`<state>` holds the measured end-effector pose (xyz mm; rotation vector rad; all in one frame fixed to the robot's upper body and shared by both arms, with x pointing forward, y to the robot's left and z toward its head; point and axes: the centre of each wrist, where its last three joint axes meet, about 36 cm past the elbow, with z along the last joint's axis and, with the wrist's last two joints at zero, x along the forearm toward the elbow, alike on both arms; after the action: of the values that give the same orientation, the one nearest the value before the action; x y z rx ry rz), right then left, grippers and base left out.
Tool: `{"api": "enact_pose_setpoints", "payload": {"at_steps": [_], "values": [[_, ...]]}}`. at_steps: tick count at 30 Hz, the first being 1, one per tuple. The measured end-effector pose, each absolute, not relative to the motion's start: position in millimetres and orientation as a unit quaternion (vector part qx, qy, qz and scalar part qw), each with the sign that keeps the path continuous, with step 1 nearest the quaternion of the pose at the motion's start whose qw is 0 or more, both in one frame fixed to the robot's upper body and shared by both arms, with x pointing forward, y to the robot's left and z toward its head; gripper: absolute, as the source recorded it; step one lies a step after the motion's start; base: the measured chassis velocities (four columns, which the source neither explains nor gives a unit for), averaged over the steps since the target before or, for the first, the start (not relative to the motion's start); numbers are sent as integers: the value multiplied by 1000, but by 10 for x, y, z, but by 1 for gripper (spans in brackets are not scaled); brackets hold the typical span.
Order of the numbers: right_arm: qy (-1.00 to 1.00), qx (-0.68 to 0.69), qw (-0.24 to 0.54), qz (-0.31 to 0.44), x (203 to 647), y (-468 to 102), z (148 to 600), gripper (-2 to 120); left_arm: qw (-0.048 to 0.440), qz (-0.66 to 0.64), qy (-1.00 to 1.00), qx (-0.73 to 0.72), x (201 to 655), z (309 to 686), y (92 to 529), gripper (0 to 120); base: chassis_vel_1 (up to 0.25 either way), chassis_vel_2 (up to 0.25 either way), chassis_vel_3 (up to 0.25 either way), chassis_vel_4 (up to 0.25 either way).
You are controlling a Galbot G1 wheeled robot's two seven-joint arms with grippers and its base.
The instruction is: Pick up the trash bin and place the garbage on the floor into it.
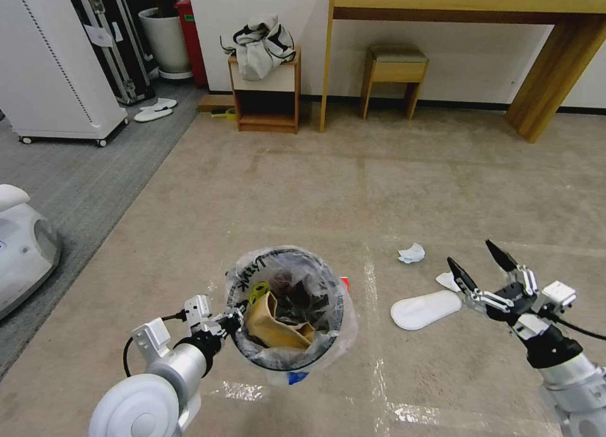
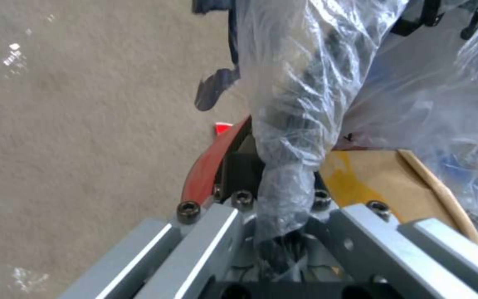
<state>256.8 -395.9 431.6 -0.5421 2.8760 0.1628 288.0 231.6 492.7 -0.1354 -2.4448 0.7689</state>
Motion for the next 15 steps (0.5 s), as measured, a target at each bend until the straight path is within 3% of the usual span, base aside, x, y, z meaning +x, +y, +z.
{"api": "enact_pose_setpoints", "payload": {"at_steps": [15], "values": [[986, -141, 76, 36, 2572, -4192, 3968, 100, 269, 276, -923, -22, 2895, 4913, 2456, 1, 0, 0, 0, 0]]}}
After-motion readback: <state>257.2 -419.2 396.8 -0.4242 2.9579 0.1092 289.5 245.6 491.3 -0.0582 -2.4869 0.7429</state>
